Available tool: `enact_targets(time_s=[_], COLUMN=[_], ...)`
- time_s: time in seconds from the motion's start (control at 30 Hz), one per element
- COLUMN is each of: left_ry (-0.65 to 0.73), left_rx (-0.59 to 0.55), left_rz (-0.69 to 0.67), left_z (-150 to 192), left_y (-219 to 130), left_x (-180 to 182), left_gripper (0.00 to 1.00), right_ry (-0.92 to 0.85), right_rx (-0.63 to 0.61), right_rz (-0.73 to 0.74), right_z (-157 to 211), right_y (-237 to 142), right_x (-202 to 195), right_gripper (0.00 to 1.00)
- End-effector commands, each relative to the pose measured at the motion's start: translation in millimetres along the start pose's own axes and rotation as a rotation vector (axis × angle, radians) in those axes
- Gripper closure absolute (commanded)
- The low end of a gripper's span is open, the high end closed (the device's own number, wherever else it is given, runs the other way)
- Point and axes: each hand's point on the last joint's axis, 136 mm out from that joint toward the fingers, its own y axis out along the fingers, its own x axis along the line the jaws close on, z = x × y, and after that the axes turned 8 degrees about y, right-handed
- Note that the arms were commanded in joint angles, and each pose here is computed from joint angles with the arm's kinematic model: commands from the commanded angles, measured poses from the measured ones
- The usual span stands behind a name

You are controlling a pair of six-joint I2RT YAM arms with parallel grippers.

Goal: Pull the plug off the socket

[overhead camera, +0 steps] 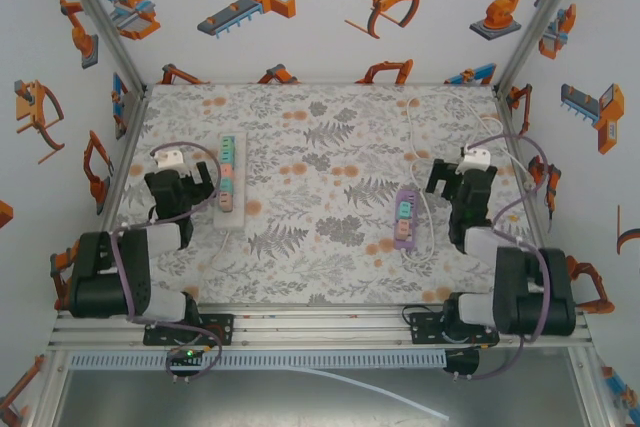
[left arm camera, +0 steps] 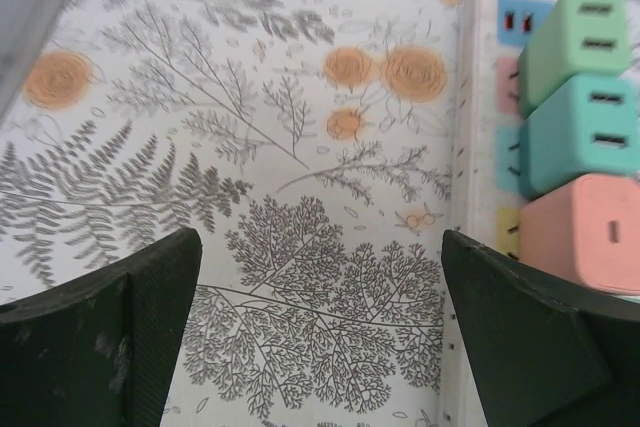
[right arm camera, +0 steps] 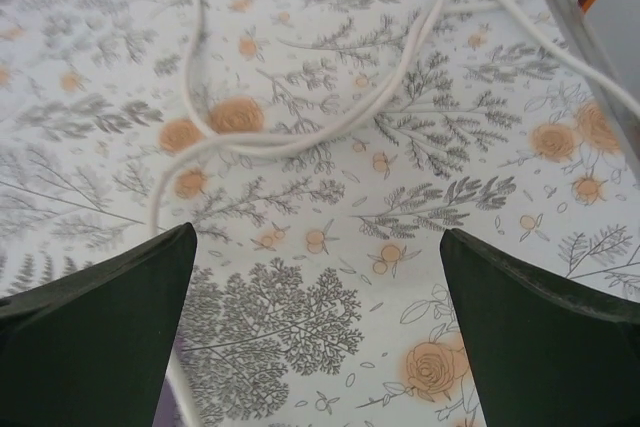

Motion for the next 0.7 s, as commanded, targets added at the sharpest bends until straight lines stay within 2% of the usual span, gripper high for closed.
enact_targets(time_s=[0.0,0.13,0.2,0.37,0.5,0.6,0.67], left_ry=[-0.043,-0.082,-0.074,0.060,0.234,0.409,0.501], left_rx=[-0.031,-0.090,-0.117,-0.166,-0.206,-0.243,-0.266], left_rz=[0.000,0.088,0.209,0.605,0.936,1.186,1.294], left_z=[-23.5,-72.4,-96.0,-137.0,-145.6,-133.8,-123.4], left_y=[-22.4,-60.6,-80.1,-135.1,-186.6,-230.0,-252.0], left_x=[5.0,-4.0,-24.4,-100.3,-168.6,-217.3,-241.4], left_gripper=[0.03,0.03,0.03,0.03,0.03,0.03,0.03], right_ry=[0.108,0.212,0.200,0.112,-0.017,-0.033,-0.026], right_rx=[0.089,0.226,0.321,0.583,0.707,0.763,0.794], right_rz=[-0.027,-0.063,-0.111,-0.101,-0.069,-0.033,0.038], right_z=[-20.0,-37.7,-38.4,-20.3,1.7,20.8,34.6], right_y=[-19.0,-36.3,-40.0,-39.2,-32.3,-24.8,-22.8], right_x=[10.8,28.3,45.0,75.0,96.9,101.1,96.8], right_gripper=[0.06,0.08,0.08,0.08,0.05,0.04,0.03])
